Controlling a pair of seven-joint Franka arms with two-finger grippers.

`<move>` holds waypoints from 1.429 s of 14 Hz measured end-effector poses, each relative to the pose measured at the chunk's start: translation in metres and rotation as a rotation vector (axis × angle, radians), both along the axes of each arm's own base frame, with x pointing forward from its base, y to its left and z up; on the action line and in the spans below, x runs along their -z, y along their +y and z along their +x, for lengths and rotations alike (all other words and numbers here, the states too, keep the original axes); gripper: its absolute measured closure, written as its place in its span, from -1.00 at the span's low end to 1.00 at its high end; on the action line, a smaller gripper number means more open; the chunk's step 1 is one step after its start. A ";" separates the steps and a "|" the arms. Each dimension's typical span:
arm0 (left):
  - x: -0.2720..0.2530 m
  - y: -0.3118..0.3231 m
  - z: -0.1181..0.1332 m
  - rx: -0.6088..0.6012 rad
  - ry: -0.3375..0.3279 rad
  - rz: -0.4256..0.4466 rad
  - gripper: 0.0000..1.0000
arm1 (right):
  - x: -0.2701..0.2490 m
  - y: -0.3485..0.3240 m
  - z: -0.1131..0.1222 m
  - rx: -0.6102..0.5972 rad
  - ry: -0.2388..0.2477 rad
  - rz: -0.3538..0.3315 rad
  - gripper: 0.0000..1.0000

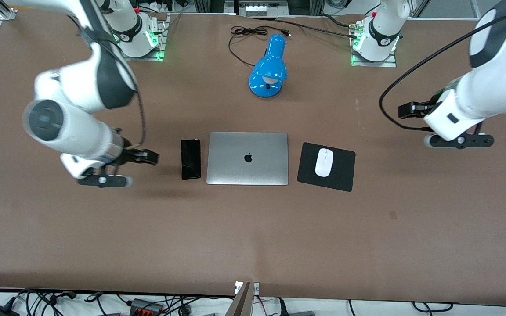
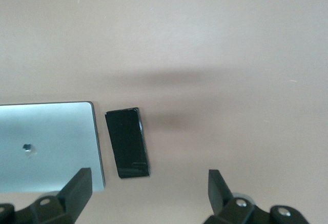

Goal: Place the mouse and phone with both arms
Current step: 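Release the phone with the right gripper while the left gripper withdraws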

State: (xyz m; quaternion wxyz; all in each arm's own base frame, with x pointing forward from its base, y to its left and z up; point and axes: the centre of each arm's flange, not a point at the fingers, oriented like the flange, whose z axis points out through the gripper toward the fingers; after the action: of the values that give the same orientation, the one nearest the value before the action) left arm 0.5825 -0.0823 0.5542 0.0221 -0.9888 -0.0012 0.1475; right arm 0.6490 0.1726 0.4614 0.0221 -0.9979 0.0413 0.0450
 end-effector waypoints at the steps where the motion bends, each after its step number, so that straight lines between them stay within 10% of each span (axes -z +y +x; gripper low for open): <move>1: -0.004 0.012 0.001 -0.020 -0.003 -0.024 -1.00 | -0.021 -0.017 0.005 0.022 -0.003 0.002 -1.00; 12: -0.040 0.008 -0.022 -0.096 -0.118 -0.085 -1.00 | -0.125 -0.179 0.006 0.053 -0.158 -0.049 -1.00; 20: -0.034 0.025 -0.020 -0.017 -0.114 -0.107 -1.00 | -0.141 -0.207 -0.012 -0.036 -0.166 -0.069 -1.00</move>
State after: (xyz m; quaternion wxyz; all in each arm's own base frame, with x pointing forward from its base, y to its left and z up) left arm 0.5628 -0.0570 0.5879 -0.0323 -0.9953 -0.0029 0.0908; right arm 0.6371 -0.0344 0.6028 -0.0099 -0.9989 0.0228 -0.0388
